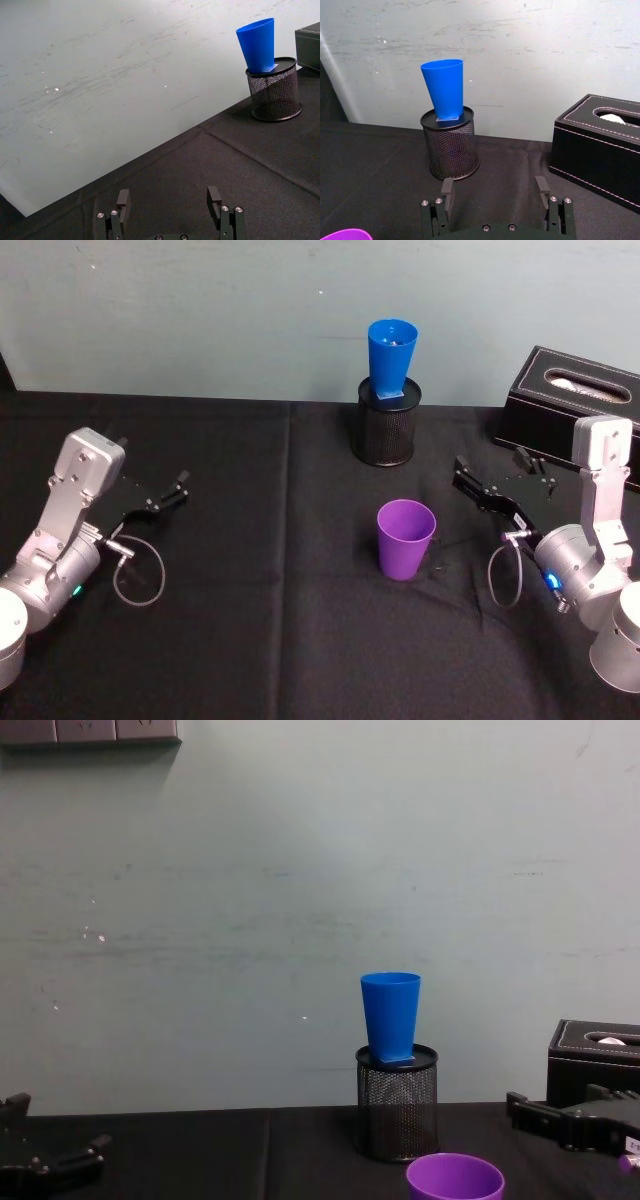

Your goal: Pick up one cup with a gripper and tap it against the other cup.

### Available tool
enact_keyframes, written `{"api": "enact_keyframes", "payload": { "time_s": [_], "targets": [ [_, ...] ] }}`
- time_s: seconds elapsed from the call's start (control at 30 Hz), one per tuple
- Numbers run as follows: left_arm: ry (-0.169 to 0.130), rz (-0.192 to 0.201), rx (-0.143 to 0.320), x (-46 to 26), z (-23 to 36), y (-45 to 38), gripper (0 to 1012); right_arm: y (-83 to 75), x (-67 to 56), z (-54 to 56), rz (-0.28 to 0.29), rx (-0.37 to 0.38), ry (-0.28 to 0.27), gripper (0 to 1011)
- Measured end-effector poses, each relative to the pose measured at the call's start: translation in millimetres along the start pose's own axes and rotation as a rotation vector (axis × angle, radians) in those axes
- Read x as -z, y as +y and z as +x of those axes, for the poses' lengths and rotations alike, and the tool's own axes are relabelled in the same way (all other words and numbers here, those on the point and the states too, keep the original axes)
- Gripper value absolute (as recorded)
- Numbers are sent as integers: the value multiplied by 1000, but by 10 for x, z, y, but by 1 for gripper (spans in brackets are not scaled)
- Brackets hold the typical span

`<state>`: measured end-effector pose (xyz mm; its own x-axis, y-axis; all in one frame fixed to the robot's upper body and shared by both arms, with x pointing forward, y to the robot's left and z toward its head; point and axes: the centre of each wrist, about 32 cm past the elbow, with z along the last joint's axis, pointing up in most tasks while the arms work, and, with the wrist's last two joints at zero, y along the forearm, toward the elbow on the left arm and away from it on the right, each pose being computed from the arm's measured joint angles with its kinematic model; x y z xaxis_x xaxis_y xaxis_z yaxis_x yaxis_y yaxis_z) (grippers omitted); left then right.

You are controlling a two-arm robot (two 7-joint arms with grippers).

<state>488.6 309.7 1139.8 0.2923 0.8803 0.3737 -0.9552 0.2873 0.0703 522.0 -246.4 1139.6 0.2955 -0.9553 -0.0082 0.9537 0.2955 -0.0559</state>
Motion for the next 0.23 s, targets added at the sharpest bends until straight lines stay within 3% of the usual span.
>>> {"api": "enact_keyframes", "payload": {
  "time_s": [0.23],
  "targets": [
    [0, 0, 0, 0, 0, 0, 1005, 0, 0, 0, 0, 0, 0, 1003]
  ]
}}
